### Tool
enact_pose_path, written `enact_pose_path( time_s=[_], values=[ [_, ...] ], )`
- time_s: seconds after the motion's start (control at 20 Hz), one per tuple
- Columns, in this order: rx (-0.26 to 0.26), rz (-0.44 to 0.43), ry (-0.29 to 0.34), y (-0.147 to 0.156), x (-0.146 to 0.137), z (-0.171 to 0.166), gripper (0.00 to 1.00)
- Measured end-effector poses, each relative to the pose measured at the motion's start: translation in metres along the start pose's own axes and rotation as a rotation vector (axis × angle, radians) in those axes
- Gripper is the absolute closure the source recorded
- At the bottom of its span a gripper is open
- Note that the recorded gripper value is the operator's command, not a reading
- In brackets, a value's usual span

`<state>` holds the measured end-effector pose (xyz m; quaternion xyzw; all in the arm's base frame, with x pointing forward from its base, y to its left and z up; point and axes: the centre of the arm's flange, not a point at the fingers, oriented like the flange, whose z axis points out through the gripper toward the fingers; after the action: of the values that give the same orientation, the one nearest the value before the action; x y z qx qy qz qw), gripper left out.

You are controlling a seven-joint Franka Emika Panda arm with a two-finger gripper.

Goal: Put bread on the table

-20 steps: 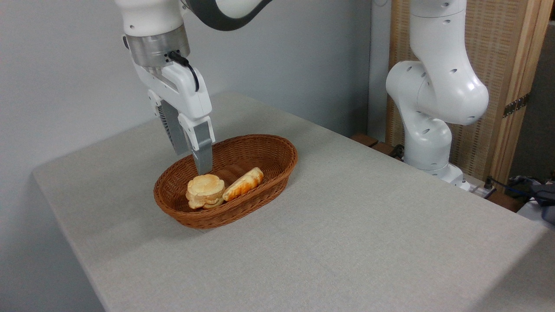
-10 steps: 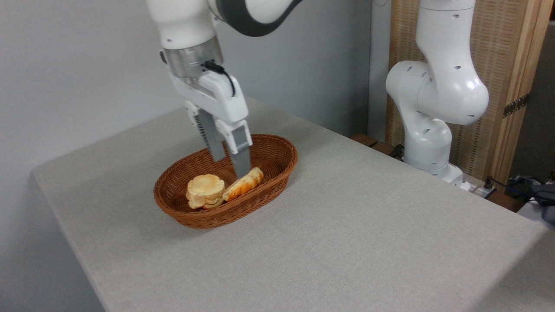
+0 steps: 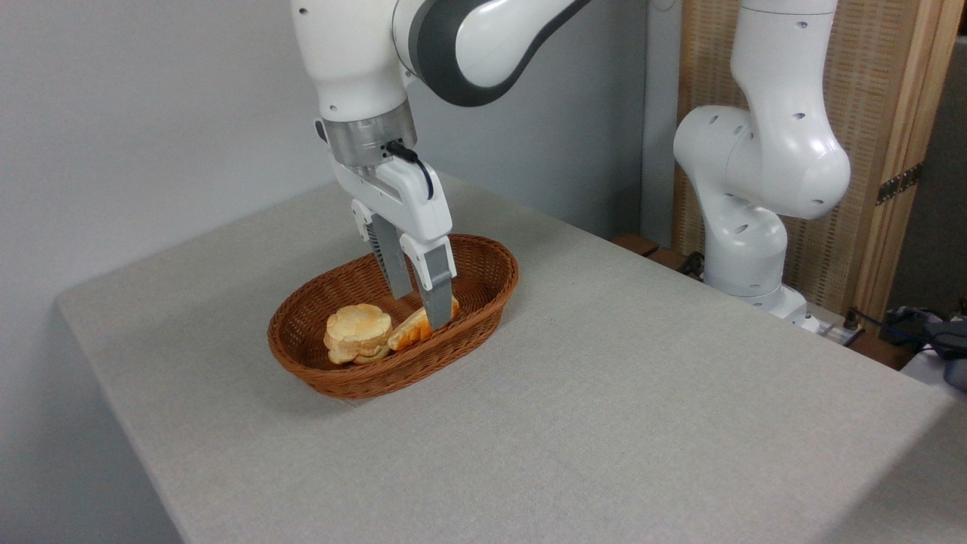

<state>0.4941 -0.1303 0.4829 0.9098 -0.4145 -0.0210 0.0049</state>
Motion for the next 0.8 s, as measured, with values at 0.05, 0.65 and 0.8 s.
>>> enact_pose_path(
  time_s=[0.05, 0.65, 0.8],
  values=[
    [0.0, 0.003, -0.001, 0.0013, 0.0005, 0.0014, 0.0],
    [0.018, 0.01, 0.026, 0.0026, 0.0054, 0.0055, 0.0],
    [0.021, 0.01, 0.032, 0.0012, 0.0073, 0.0107, 0.0]
  ],
)
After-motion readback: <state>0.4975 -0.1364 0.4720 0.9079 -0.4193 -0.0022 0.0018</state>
